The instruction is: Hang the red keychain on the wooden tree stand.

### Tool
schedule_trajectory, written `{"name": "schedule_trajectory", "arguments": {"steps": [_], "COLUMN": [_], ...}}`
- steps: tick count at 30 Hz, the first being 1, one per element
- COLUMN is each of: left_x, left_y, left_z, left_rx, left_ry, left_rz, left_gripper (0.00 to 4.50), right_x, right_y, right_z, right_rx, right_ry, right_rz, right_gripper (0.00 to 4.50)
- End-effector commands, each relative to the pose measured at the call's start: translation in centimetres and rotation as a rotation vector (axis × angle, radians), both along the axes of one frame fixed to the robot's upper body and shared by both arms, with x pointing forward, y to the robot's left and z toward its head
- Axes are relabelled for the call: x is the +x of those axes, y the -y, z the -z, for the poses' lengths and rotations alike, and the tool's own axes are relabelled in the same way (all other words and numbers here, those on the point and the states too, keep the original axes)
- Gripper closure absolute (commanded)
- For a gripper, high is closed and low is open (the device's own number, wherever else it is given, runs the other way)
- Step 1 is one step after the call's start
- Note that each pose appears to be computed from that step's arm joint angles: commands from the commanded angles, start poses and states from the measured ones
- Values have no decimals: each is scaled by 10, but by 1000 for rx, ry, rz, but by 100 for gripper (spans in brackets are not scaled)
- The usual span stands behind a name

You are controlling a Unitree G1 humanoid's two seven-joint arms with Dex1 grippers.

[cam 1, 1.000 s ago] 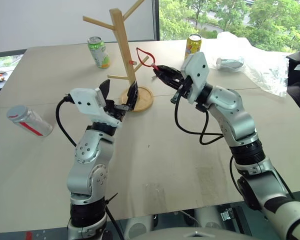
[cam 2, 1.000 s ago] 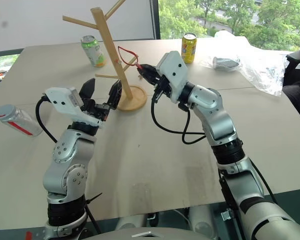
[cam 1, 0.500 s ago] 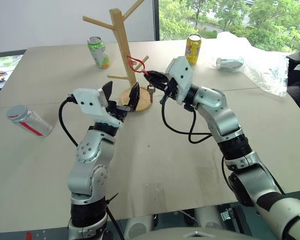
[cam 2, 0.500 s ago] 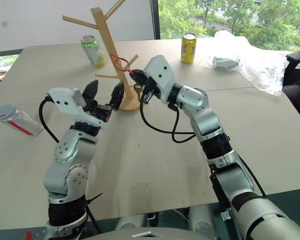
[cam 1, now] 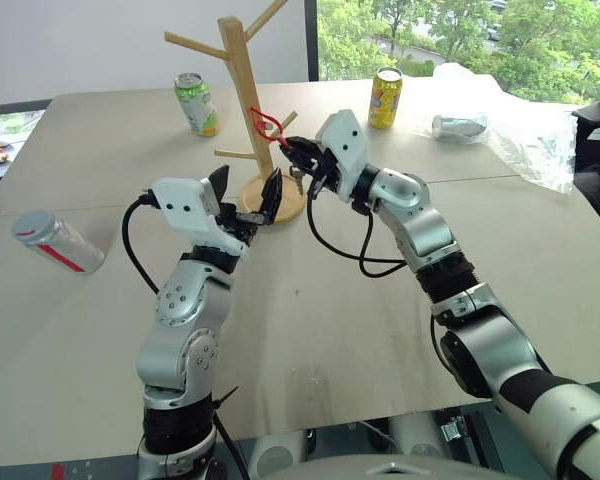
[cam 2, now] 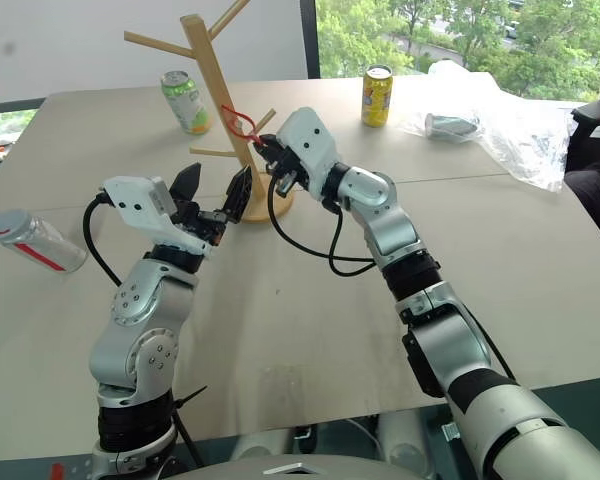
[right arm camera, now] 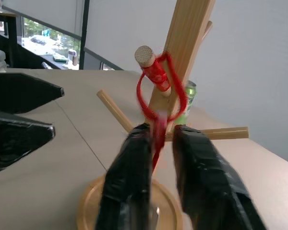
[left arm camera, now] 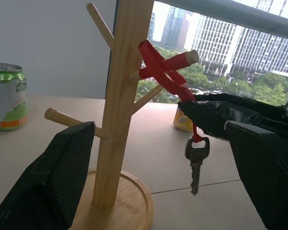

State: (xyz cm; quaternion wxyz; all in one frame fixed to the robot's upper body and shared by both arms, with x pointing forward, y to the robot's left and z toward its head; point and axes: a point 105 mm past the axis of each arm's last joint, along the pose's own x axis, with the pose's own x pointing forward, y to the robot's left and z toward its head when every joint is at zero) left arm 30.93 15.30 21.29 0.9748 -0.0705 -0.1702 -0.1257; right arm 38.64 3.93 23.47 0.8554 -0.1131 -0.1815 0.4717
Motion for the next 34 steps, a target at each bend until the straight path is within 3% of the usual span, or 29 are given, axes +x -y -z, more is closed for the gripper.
{"name": "schedule_trajectory", "arguments": {"steps": [1,4,8,13,18,26,34], "left_x": [-7,-6,-3,-4,-4,-1,1], "left_y": [4,5,-7,-41,-76,-103,-105], "left_z": [-13,-6,16,30,68,80,86], "left_rx": [4,20,59,113,135,143,172], "left_ry": [53,31,-39,-23,-99,-107,-118], "left_rz": [6,9,-69,-276,-449,-513,-498], "left_gripper": [0,0,0,0,0,0,0], "right_x": [-2,-3,2,16,17,15,17], "right_y": [1,11,42,103,171,214,226], "right_z": [-24,-18,3,52,93,102,110], "right_rx": [60,59,79,64,67,161,200], "right_ry": [64,52,-19,-131,-206,-207,-221], "right_rz": [-8,2,73,302,530,699,765], "right_gripper": [194,43,43,43,43,43,43]}}
